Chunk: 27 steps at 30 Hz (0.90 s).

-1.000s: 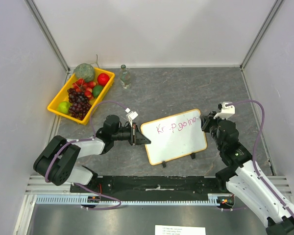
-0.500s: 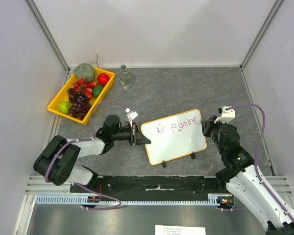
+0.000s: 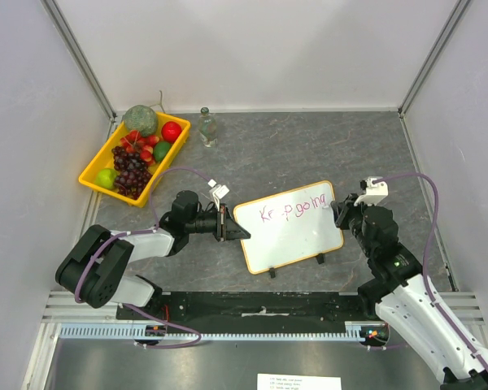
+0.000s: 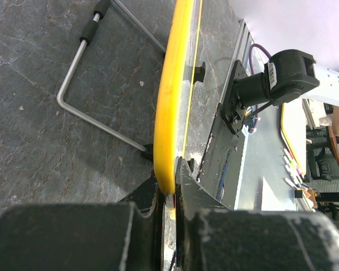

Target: Write a sentence on the whiteboard

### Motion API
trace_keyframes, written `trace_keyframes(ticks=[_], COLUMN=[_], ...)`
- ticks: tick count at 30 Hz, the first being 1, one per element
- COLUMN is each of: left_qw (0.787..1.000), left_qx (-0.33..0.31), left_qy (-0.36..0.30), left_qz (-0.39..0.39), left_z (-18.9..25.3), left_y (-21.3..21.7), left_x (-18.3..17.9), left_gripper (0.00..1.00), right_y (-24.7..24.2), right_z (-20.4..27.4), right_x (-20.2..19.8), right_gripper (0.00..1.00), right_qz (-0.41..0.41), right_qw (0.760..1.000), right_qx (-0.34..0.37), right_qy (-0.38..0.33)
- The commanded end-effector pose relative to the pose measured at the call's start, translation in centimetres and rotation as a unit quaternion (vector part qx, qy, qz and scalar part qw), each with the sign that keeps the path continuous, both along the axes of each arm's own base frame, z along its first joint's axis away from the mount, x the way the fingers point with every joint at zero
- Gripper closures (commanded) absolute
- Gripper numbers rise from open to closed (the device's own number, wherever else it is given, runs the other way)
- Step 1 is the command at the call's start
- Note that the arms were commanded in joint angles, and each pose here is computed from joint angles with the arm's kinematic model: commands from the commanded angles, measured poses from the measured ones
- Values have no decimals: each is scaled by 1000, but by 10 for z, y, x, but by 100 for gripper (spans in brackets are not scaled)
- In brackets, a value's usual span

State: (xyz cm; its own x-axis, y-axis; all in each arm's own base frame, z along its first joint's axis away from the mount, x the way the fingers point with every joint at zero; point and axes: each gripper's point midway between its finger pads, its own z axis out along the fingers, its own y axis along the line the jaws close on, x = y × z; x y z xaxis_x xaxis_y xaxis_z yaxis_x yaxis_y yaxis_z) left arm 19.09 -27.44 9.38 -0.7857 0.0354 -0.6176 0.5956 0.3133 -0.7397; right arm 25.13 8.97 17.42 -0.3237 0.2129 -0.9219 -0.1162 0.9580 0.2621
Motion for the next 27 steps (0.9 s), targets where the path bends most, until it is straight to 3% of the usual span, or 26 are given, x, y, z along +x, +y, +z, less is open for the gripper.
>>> trace_keyframes(ticks=[1,7,19,27], left_qw=[997,997,997,997], left_qx=[62,62,62,62], left_qy=[-26,-26,-27,-30], left_qz=[26,27,27,28], left_z=[-31,-31,-30,-30], left_y=[12,13,13,13], left_x=[8,8,8,9], left_gripper=[98,98,98,98], right_y=[9,17,23,27], right_z=[-15,-11,53,61], right_x=[-5,-2,-5,-6], right_gripper=[100,100,100,100], right_qz=[29,36,48,61], right_qw=[999,999,996,994], right_qx=[1,24,71,74], right_qy=[29,24,-39,-47])
